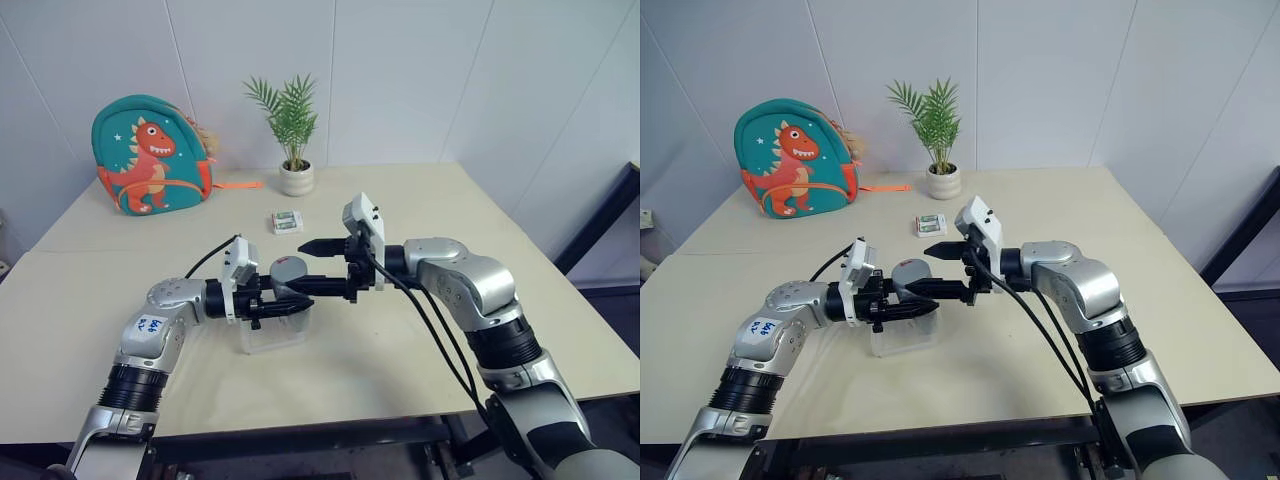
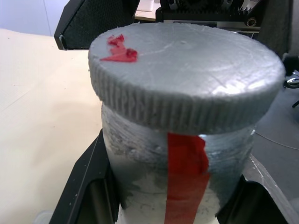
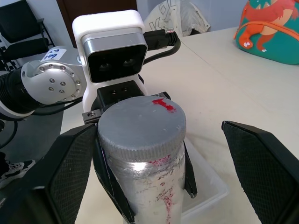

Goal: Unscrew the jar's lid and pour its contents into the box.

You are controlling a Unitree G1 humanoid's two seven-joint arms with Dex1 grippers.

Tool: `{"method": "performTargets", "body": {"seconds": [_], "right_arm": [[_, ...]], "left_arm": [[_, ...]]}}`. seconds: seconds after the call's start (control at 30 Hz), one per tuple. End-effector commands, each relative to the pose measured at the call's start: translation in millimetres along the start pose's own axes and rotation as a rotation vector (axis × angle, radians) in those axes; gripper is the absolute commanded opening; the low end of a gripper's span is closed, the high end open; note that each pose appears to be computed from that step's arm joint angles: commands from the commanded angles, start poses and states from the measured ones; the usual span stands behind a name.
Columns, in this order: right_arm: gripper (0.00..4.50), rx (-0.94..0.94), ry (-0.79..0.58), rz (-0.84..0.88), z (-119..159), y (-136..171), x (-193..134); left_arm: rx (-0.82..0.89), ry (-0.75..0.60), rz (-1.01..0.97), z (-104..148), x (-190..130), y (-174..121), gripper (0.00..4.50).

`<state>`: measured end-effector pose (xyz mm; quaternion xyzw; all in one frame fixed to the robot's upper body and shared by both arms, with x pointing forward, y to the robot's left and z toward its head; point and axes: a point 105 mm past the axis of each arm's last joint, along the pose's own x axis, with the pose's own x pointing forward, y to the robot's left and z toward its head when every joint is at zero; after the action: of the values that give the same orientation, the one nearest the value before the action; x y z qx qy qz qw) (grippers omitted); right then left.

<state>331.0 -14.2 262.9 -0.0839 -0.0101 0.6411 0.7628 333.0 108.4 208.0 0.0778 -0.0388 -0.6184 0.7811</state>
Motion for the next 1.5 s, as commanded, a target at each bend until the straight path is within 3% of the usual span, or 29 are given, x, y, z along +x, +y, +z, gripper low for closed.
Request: {"method": "performTargets", "body": {"seconds": [0.03,0.97,1.27,1.5], "right_arm": [[4.47,-0.016,-0.038,-0.057,9,-10,-16],[4.47,0.026,-0.032,-0.082,2,-20,-27],[4.47,0.015,-0.057,0.037,11,-3,-30],[4.47,-0.004,-0.058,0.110,16,10,-11]], "left_arm": [[0.049,-0.015,-0.021,11,-1,-3,2.01],[0.048,-0.016,-0.017,11,-2,-2,2.01],[0.048,-0.012,-0.013,11,-3,-1,2.01],[0.047,-0.010,-0.013,10,-2,-1,2.01]]}}
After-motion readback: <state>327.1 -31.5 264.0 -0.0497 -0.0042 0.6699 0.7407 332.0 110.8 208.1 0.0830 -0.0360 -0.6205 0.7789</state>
